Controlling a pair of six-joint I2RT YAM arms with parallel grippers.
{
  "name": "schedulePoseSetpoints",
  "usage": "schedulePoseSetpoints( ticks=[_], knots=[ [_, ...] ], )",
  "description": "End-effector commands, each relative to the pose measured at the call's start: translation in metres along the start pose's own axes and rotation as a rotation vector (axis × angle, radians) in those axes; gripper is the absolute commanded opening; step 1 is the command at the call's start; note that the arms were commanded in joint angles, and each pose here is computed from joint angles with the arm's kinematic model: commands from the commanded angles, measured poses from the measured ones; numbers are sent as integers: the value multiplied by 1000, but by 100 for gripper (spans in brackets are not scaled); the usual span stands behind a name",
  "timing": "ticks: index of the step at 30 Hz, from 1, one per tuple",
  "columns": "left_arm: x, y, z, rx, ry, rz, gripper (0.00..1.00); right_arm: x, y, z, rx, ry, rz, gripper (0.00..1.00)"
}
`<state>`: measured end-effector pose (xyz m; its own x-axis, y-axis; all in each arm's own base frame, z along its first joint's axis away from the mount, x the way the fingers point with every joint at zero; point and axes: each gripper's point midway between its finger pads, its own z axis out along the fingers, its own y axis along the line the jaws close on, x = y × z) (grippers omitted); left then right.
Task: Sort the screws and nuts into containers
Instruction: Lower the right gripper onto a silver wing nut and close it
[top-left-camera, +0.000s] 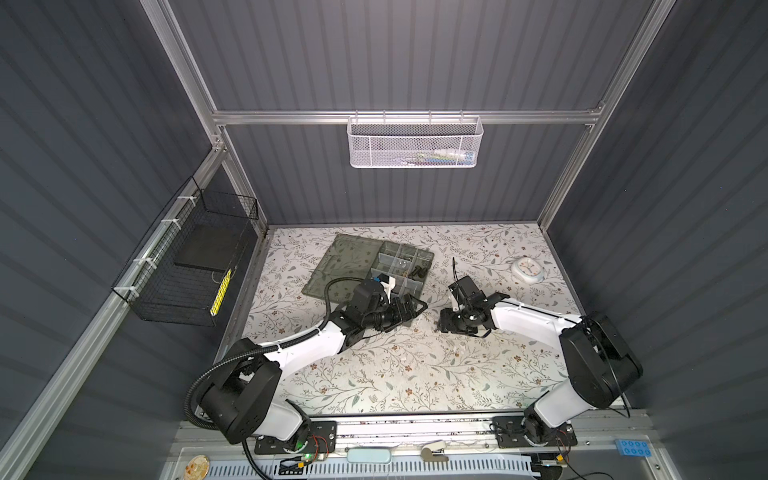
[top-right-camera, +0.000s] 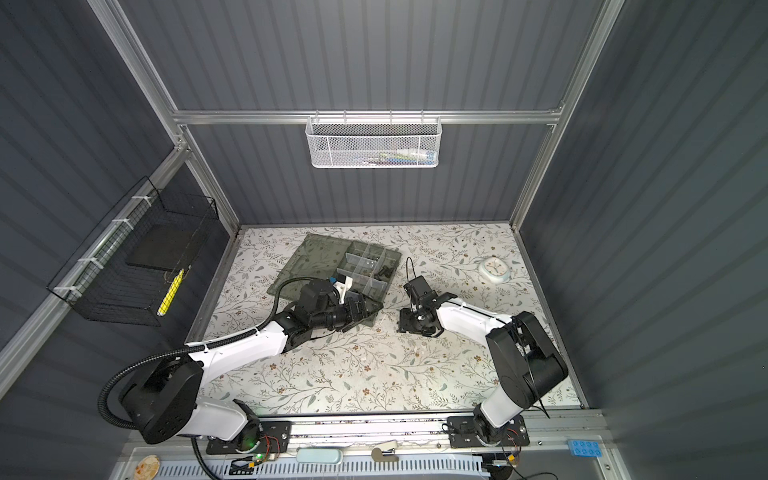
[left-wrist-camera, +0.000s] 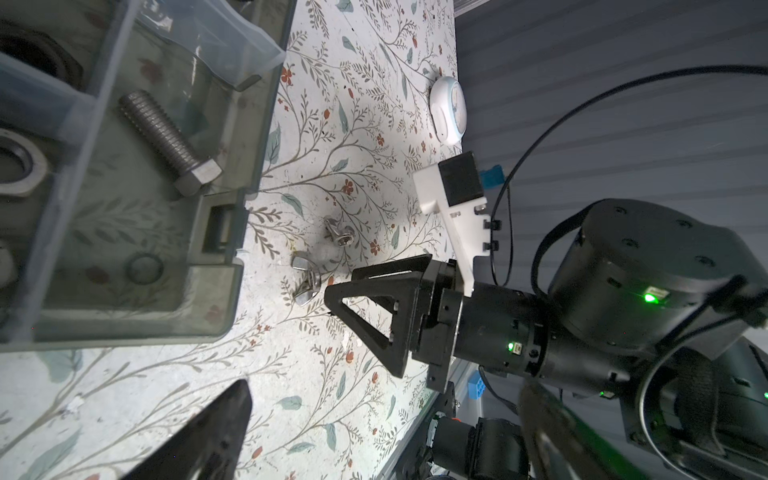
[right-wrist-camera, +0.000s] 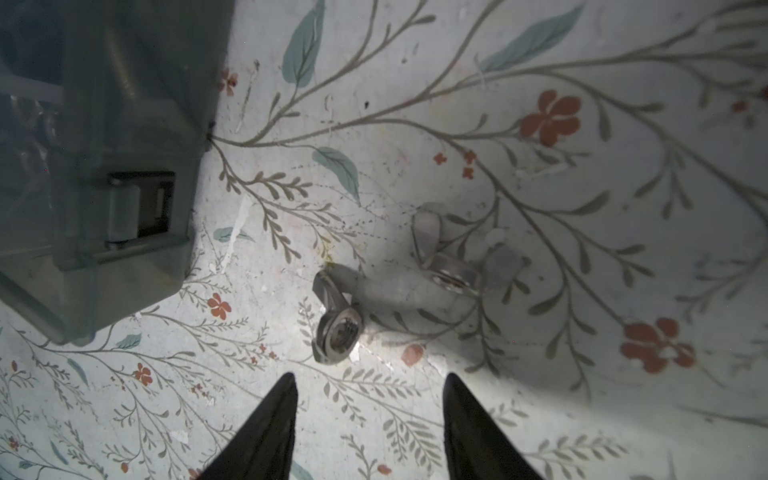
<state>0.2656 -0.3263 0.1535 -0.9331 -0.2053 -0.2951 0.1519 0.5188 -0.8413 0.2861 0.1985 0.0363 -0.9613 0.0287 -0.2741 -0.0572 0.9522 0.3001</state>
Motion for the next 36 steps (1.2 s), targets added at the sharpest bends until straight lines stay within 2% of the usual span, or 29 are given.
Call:
schedulePoseSetpoints(
  ticks=[1,15,36],
  knots=[
    [1,2,3,-5,0,2,100,-5,4,2,19,2,-22,53],
    [1,4,0,-18,-7,5,100,-9,3,17,91,45,-45,29],
    [0,4,2,-29,-2,6,100,5,-4,27,128,85,-61,13]
  ],
)
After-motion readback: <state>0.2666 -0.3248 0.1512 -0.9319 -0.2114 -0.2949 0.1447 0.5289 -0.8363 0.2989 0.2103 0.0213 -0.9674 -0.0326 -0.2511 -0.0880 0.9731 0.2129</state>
